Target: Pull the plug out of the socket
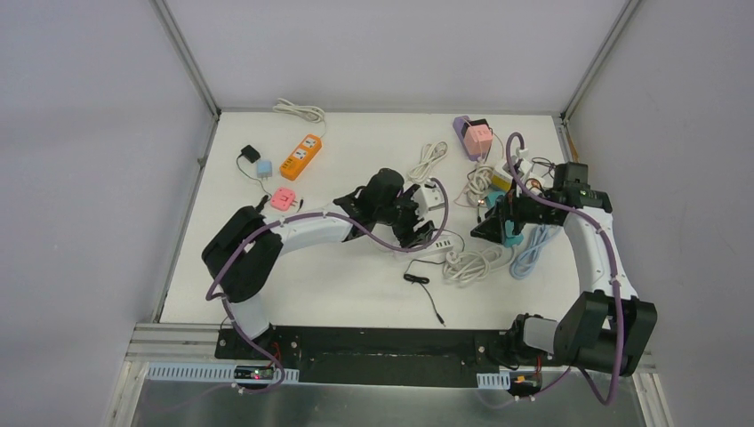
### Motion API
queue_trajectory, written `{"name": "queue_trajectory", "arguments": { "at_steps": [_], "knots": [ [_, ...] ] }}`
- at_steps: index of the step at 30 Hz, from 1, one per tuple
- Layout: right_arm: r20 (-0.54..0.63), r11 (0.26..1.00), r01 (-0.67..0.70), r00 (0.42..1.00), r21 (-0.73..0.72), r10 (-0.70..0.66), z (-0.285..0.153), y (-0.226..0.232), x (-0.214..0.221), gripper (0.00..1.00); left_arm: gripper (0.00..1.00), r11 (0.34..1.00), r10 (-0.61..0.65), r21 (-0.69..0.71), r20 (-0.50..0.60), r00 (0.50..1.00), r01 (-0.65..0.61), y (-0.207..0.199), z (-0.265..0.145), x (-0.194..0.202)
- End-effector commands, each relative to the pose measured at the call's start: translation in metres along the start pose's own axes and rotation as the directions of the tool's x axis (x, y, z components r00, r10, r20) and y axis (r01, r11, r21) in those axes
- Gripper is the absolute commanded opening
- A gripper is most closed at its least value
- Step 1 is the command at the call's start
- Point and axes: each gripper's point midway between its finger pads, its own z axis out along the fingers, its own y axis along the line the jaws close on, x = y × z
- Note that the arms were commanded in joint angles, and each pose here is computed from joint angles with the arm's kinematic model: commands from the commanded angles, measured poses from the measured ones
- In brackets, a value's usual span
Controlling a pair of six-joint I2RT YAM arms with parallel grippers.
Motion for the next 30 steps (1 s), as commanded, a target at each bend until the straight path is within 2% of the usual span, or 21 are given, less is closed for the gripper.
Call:
{"name": "queue_trajectory", "arguments": {
  "at_steps": [1, 5, 11, 16, 19, 21, 24, 27, 30],
  "knots": [
    [0.038, 0.999, 0.042, 0.998, -0.004, -0.042, -0.002, 0.003, -0.007, 1.00, 0.70, 0.998, 0.049, 0.024, 0.051, 0.998, -0.050, -0.002, 0.013, -0.024],
    [0.039, 0.999, 0.037, 0.999, -0.004, -0.036, -0.002, 0.002, -0.006, 1.00, 0.64, 0.998, 0.050, 0.028, 0.022, 0.999, -0.051, -0.003, 0.022, -0.017],
    [0.041, 1.000, 0.028, 0.999, -0.004, -0.028, -0.001, 0.001, -0.006, 1.00, 0.47, 0.997, 0.064, 0.051, -0.051, 0.997, -0.061, -0.009, 0.029, -0.007],
    [0.040, 1.000, 0.024, 0.999, -0.006, -0.024, -0.001, 0.001, -0.005, 1.00, 0.21, 0.998, 0.045, 0.036, -0.083, 0.996, -0.042, -0.006, 0.031, -0.002],
    [0.036, 1.000, 0.020, 0.999, -0.001, -0.020, -0.001, 0.000, -0.004, 1.00, 0.00, 0.999, 0.030, 0.026, -0.094, 0.995, -0.027, -0.006, 0.030, 0.000],
    [0.037, 1.000, -0.006, 0.999, 0.019, 0.006, 0.001, -0.005, -0.004, 1.00, 0.00, 1.000, -0.007, 0.002, -0.093, 0.996, 0.007, -0.004, 0.028, -0.002],
    [0.045, 0.998, -0.050, 0.998, 0.025, 0.049, 0.004, -0.009, -0.004, 0.99, 0.00, 0.985, -0.151, -0.102, -0.073, 0.986, 0.143, 0.011, 0.023, -0.008],
    [0.074, 0.995, -0.103, 0.992, 0.004, 0.102, 0.009, -0.009, -0.007, 0.99, 0.00, 0.930, -0.311, -0.217, -0.040, 0.949, 0.296, 0.028, 0.014, -0.006],
    [0.089, 0.990, -0.142, 0.986, -0.021, 0.143, 0.016, -0.007, -0.010, 0.99, 0.00, 0.877, -0.406, -0.282, -0.001, 0.914, 0.389, 0.036, 0.005, -0.001]
  ]
}}
